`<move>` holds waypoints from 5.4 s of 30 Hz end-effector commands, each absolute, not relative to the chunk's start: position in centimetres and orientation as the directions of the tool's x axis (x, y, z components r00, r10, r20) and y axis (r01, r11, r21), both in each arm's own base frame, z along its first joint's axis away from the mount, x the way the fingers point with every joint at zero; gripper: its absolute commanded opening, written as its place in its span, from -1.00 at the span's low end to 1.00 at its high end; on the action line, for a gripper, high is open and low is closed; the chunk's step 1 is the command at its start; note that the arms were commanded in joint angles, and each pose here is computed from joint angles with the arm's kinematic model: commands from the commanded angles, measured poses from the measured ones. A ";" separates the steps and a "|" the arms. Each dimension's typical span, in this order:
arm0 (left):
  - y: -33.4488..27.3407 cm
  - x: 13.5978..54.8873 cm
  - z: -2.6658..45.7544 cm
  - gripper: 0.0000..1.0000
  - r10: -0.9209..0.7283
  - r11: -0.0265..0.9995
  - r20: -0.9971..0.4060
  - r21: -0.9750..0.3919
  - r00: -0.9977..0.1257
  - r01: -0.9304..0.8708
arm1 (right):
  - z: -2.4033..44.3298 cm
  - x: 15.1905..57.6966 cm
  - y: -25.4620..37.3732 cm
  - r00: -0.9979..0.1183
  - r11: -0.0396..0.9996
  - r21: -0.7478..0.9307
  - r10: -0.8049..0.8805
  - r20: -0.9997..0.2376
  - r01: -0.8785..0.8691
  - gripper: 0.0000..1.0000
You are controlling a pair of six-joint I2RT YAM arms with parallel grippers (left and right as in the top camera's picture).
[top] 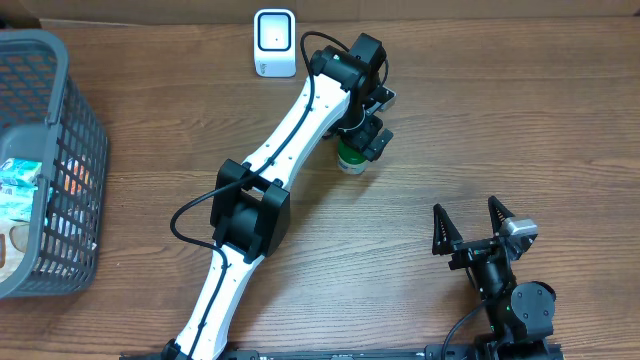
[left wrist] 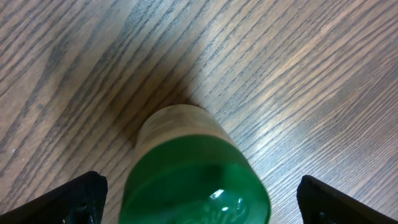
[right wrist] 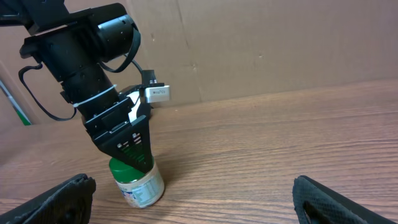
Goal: Scan the item barcode
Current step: 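Grasp the green-lidded jar with the left gripper and place it on the table, then reach the left gripper into the basket and grasp the orange Kleenex pack, then place the orange Kleenex pack on the table left of the jar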
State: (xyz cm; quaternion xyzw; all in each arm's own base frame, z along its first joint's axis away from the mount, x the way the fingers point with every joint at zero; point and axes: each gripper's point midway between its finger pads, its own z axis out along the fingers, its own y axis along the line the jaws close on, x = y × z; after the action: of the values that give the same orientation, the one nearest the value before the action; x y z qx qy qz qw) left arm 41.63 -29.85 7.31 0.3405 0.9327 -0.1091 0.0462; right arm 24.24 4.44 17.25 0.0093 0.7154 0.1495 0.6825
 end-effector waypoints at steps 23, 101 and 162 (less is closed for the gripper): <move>7.4 39.1 39.9 0.99 -0.398 0.906 -0.655 -0.169 -0.642 -0.389 | 17.0 24.3 4.3 -0.063 0.957 0.226 0.218 -0.974 -0.183 1.00; 29.5 39.6 21.9 -0.92 -0.727 0.643 -0.494 -0.246 -0.477 -0.725 | 17.0 24.3 4.3 -0.063 0.957 0.226 0.218 -0.974 -0.183 1.00; -13.6 43.0 22.4 0.29 -0.041 0.937 -0.369 -0.338 -0.928 0.093 | 17.1 24.3 4.3 -0.063 0.957 0.226 0.218 -0.974 -0.184 1.00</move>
State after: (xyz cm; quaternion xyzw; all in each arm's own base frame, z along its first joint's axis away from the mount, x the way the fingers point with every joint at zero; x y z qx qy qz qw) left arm 41.41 -17.02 12.81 0.0073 0.9775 -0.2036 0.0547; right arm 24.24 4.44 17.25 0.0093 0.7154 0.1495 0.6825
